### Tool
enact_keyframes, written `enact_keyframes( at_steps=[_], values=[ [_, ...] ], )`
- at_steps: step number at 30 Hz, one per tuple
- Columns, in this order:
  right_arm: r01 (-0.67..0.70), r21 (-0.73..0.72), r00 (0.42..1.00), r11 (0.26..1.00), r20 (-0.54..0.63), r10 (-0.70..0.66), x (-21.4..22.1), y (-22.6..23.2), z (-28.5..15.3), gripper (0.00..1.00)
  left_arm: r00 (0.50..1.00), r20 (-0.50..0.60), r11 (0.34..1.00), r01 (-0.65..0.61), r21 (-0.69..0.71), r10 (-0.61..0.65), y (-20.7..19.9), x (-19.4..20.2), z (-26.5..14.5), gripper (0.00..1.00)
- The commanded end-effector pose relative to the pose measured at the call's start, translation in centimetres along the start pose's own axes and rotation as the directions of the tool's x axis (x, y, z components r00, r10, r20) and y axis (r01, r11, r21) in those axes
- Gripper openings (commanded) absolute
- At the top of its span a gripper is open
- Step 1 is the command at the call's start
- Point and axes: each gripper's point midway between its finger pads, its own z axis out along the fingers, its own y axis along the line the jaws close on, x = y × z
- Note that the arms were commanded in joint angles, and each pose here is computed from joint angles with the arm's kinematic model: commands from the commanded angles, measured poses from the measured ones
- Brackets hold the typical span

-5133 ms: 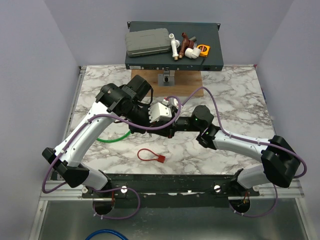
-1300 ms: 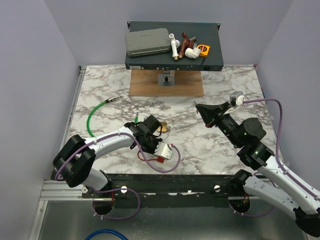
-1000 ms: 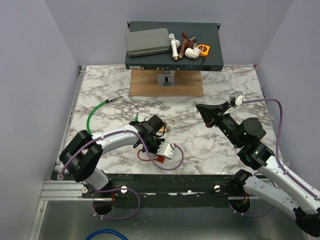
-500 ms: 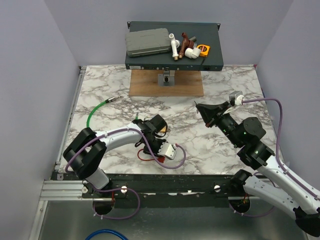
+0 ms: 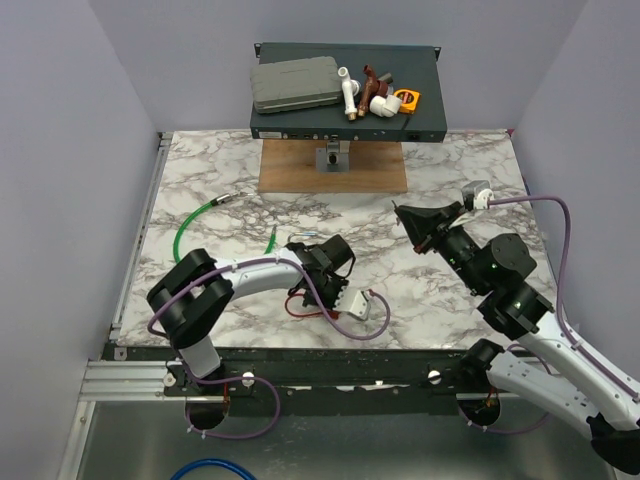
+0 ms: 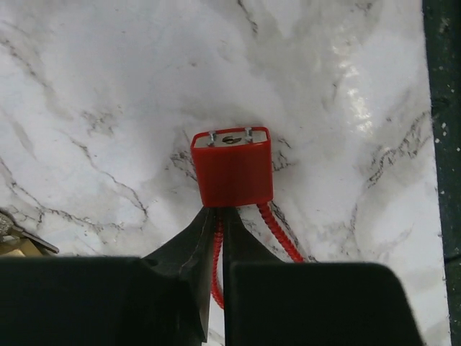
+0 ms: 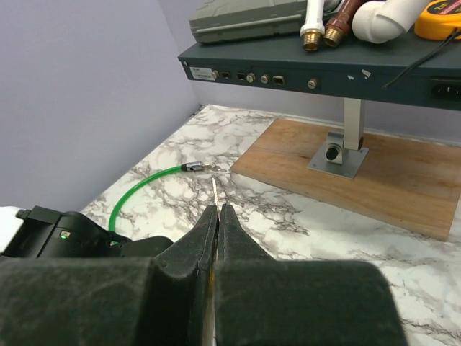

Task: Unlock with the key
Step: Move the lock to the center of the board.

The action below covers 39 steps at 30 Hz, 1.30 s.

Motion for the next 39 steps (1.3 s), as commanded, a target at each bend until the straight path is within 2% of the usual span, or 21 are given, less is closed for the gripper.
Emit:
enact_keyframes(
  at_steps=[1, 7, 11, 12, 14, 17, 21, 23, 27, 31, 39],
  values=[
    [0.012, 0.038, 0.999, 0.999, 0.042, -0.013, -1.9, -0.6, -0.4, 0.01, 0.999, 0.027, 0.992, 0.045, -0.118, -0.042, 3.8, -1.8, -0.4, 0.02],
    [0.02, 0.048, 0.999, 0.999, 0.043, -0.022, -2.0, -0.8, -0.5, 0.01, 0.995, 0.087, 0.984, 0.056, -0.169, -0.042, 7.2, -4.5, -0.8, 0.02],
    [0.026, 0.058, 0.998, 0.998, 0.049, -0.029, -2.2, -1.0, -0.7, 0.01, 0.995, 0.099, 0.983, 0.025, -0.181, -0.008, 7.9, -4.8, -0.3, 0.12],
    [0.026, 0.062, 0.999, 0.998, 0.046, -0.028, -2.0, -1.1, -0.7, 0.01, 0.994, 0.109, 0.985, 0.03, -0.17, -0.012, 7.8, -5.0, -0.3, 0.18],
    [0.025, 0.069, 0.999, 0.997, 0.045, -0.029, -2.0, -1.2, -0.8, 0.01, 0.993, 0.12, 0.987, 0.04, -0.154, -0.022, 7.5, -5.1, 0.0, 0.35],
    [0.026, 0.077, 0.998, 0.997, 0.046, -0.03, -2.0, -1.4, -0.9, 0.01, 0.991, 0.131, 0.99, 0.058, -0.131, -0.04, 7.0, -5.1, 0.4, 0.45],
    [0.032, 0.092, 0.998, 0.995, 0.051, -0.037, -2.3, -1.6, -1.0, 0.01, 0.982, 0.155, 0.984, 0.124, -0.129, -0.104, 7.2, -5.4, 0.2, 0.7],
    [0.037, 0.103, 0.998, 0.994, 0.056, -0.043, -2.5, -1.8, -1.0, 0.01, 0.965, 0.195, 0.973, 0.201, -0.116, -0.176, 7.5, -5.9, -0.5, 0.98],
    [0.042, 0.115, 0.997, 0.992, 0.054, -0.048, -2.6, -2.0, -0.8, 0.01, 0.899, 0.29, 0.939, 0.345, -0.011, -0.327, 7.0, -7.4, -2.0, 0.99],
    [0.044, 0.127, 0.997, 0.991, 0.062, -0.052, -3.1, -2.1, -0.7, 0.01, 0.827, 0.364, 0.903, 0.41, 0.128, -0.428, 4.8, -8.8, -2.1, 0.99],
    [0.043, 0.143, 0.997, 0.989, 0.059, -0.051, -4.1, -2.1, -0.5, 0.01, 0.819, 0.426, 0.917, 0.391, 0.074, -0.384, 5.7, -7.7, -0.1, 0.99]
  ],
)
